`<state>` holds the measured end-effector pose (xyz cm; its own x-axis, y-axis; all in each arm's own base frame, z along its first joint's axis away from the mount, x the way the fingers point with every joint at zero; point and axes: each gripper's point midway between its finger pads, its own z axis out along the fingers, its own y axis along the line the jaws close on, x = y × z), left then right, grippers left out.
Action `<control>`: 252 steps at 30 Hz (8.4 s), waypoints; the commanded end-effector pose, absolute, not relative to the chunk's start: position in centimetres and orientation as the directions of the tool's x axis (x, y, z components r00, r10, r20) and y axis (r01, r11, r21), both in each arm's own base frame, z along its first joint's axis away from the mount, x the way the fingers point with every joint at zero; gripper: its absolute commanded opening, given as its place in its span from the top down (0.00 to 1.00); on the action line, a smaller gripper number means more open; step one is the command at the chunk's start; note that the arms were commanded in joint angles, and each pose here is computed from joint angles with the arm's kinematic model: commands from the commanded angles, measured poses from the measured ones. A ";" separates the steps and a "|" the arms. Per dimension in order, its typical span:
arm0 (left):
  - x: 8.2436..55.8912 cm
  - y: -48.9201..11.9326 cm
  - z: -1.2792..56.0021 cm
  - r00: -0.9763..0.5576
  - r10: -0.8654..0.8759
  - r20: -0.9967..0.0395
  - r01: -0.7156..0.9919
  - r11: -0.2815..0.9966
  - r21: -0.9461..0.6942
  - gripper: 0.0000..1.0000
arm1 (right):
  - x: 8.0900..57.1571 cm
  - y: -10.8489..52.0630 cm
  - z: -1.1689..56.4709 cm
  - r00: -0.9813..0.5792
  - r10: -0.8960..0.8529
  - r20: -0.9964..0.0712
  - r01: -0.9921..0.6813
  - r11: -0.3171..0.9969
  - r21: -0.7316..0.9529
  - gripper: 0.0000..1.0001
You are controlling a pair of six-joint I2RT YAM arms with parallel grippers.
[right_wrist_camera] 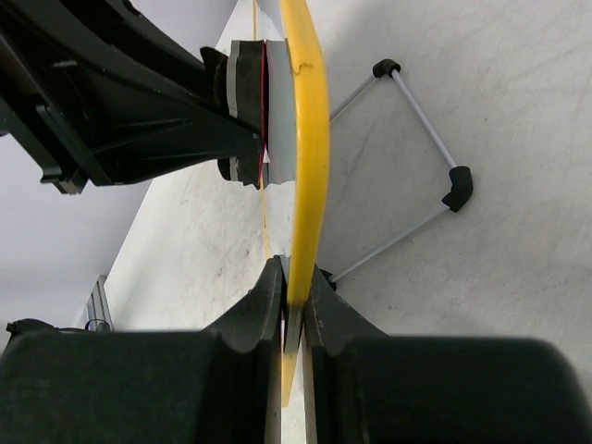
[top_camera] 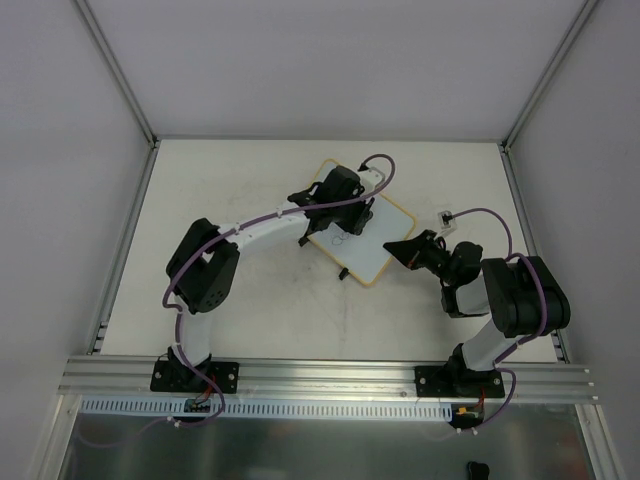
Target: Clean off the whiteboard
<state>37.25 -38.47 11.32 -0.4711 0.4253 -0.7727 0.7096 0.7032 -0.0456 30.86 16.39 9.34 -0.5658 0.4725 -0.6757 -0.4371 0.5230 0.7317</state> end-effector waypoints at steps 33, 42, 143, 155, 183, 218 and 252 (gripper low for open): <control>43.1 -25.7 6.9 -0.751 0.239 -0.616 0.399 0.907 -0.135 1.00 | 31.5 16.2 10.9 -0.402 0.402 -0.823 -0.582 0.581 0.569 1.00; 37.5 -31.5 3.9 -0.699 0.283 -0.657 0.489 0.859 -0.152 1.00 | 31.4 16.0 11.1 -0.397 0.405 -0.823 -0.581 0.583 0.567 1.00; 25.9 -40.0 -1.3 -0.623 0.288 -0.727 0.621 0.748 -0.236 1.00 | 31.6 16.2 11.1 -0.411 0.408 -0.816 -0.584 0.570 0.579 1.00; 32.3 -28.9 -2.1 -0.714 0.113 -0.691 0.348 0.913 -0.211 1.00 | 31.6 16.2 11.1 -0.413 0.407 -0.815 -0.585 0.567 0.580 1.00; 30.1 -32.9 -1.2 -0.721 0.252 -0.646 0.447 0.881 -0.155 1.00 | 31.6 16.2 11.2 -0.413 0.409 -0.814 -0.586 0.565 0.581 1.00; 36.9 -27.7 2.8 -0.803 0.069 -0.591 0.318 0.889 -0.328 1.00 | 31.5 16.3 11.4 -0.411 0.407 -0.816 -0.593 0.560 0.579 1.00; 31.3 -40.1 7.0 -0.634 0.036 -0.773 0.561 0.708 -0.428 1.00 | 31.5 16.3 11.3 -0.414 0.407 -0.814 -0.591 0.561 0.580 1.00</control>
